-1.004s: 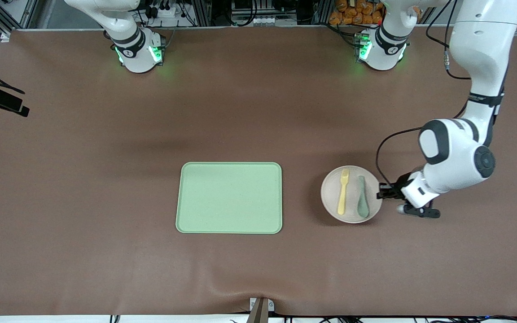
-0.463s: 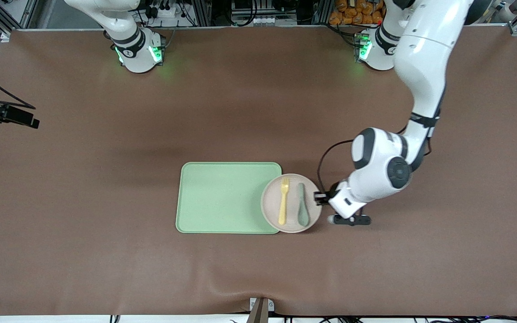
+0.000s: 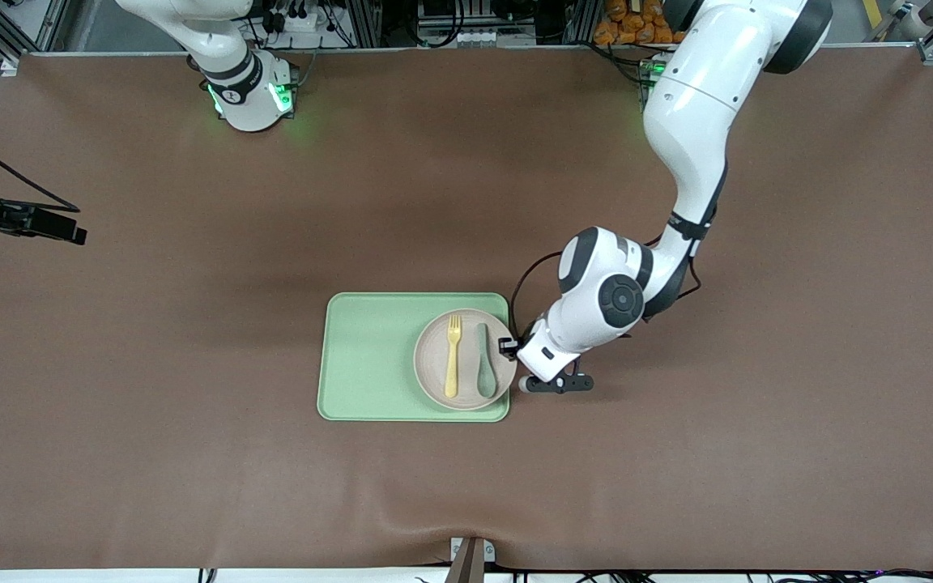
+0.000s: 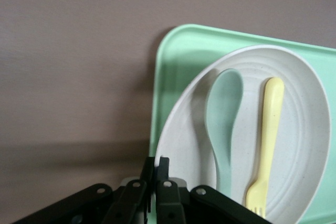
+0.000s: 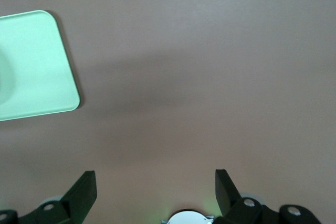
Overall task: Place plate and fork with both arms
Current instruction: 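Slide the plate with the left gripper onto the green tray, then release the plate and lift the left gripper while the right gripper approaches, then lower the right gripper onto the yellow fork on the plate, then close the right gripper on the yellow fork handle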
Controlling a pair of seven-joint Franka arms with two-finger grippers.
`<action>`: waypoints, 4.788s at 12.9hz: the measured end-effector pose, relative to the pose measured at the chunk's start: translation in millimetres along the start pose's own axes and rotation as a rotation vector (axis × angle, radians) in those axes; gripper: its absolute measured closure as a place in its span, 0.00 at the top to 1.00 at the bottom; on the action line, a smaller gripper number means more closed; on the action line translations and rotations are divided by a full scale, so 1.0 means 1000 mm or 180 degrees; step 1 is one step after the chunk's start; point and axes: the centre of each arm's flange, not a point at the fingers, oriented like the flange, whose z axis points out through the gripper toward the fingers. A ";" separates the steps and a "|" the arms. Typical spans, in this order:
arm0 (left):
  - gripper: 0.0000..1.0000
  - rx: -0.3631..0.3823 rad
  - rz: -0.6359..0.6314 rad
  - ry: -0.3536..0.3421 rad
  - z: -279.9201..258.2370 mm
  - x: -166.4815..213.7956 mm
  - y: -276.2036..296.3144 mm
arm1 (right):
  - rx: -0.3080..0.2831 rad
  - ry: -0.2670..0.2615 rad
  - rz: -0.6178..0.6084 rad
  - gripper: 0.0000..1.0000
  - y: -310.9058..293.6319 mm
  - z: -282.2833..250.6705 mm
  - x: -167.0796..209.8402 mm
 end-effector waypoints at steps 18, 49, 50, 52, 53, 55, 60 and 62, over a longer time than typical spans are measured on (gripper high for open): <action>1.00 -0.0123 -0.0006 0.0388 -0.092 0.017 0.046 | 0.0148 0.0208 -0.0379 0.96 -0.137 0.076 0.051; 1.00 0.0861 -0.0557 0.0207 -0.512 -0.051 -0.164 | 0.0199 0.0765 -0.0306 0.52 -0.434 0.373 0.057; 1.00 0.0896 -0.0543 0.0216 -0.514 -0.056 -0.165 | 0.0191 0.0762 -0.0317 0.51 -0.435 0.376 0.056; 1.00 0.0949 -0.0476 0.0243 -0.519 -0.061 -0.164 | 0.0177 0.0752 -0.0285 0.50 -0.440 0.383 0.052; 1.00 0.0953 -0.0428 0.0249 -0.522 -0.061 -0.167 | 0.0168 0.0752 -0.0275 0.48 -0.442 0.386 0.050; 1.00 0.0962 -0.0393 0.0258 -0.526 -0.061 -0.174 | 0.0157 0.0748 -0.0274 0.41 -0.445 0.390 0.048; 1.00 0.1171 -0.0214 0.0292 -0.532 -0.059 -0.183 | 0.0140 0.0734 -0.0283 0.40 -0.446 0.396 0.047; 1.00 0.1171 -0.0216 0.0292 -0.533 -0.059 -0.184 | 0.0128 0.0737 -0.0301 0.36 -0.448 0.398 0.045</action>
